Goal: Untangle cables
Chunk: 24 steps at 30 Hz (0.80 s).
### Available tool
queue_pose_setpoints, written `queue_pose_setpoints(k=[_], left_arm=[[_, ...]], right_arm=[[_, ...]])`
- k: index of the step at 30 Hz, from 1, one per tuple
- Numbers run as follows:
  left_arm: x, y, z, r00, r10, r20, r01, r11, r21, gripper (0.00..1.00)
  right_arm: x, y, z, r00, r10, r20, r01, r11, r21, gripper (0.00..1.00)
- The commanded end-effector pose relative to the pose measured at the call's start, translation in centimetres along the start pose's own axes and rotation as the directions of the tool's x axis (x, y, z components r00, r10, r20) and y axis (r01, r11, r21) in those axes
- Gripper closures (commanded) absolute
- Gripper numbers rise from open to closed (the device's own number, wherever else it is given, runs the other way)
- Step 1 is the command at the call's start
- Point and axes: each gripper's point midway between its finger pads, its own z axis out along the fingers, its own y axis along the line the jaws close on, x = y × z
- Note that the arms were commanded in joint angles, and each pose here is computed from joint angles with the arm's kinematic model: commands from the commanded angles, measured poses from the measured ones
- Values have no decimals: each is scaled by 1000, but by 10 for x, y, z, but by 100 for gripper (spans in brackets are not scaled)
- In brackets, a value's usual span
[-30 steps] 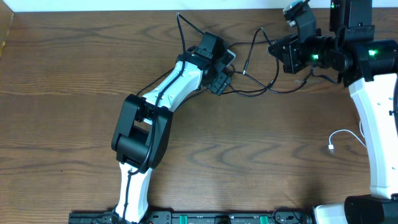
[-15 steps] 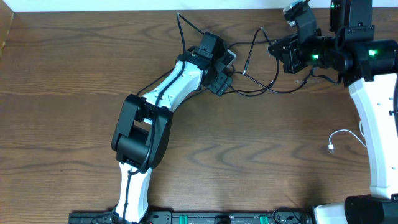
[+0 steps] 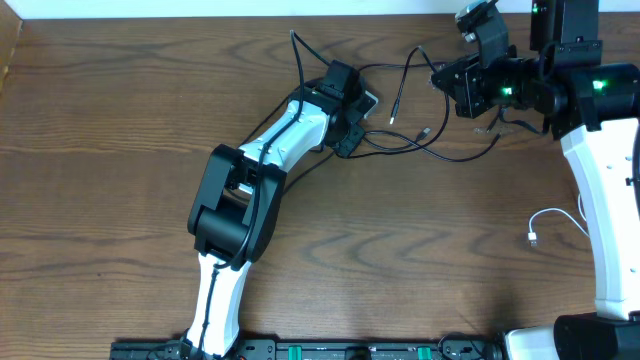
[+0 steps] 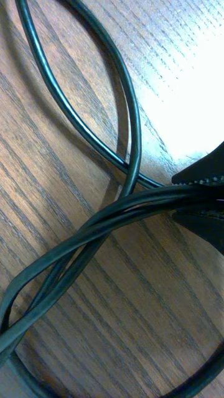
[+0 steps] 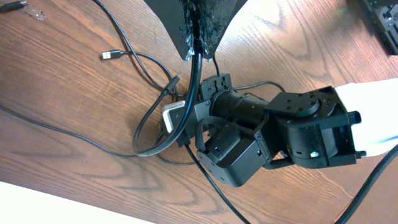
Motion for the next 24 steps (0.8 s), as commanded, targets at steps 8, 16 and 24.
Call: queue_pose_setpoints(k=[8,16,24], left_arm=[[-21,9,-45,997,20,76,-14,997,-71,92],[-52,19,-134,970,62,234,-16,982,-190,93],[-48,66,-197,958,52,284,62,924,-378,93]], right_arm=[[-7,-1,-8,1000,-20,19,20,999,38,99],[-6,-5,-8,1000,-19,13,19,998,59,99],[-1,-35,-16,999,35,2,-34,981,190,99]])
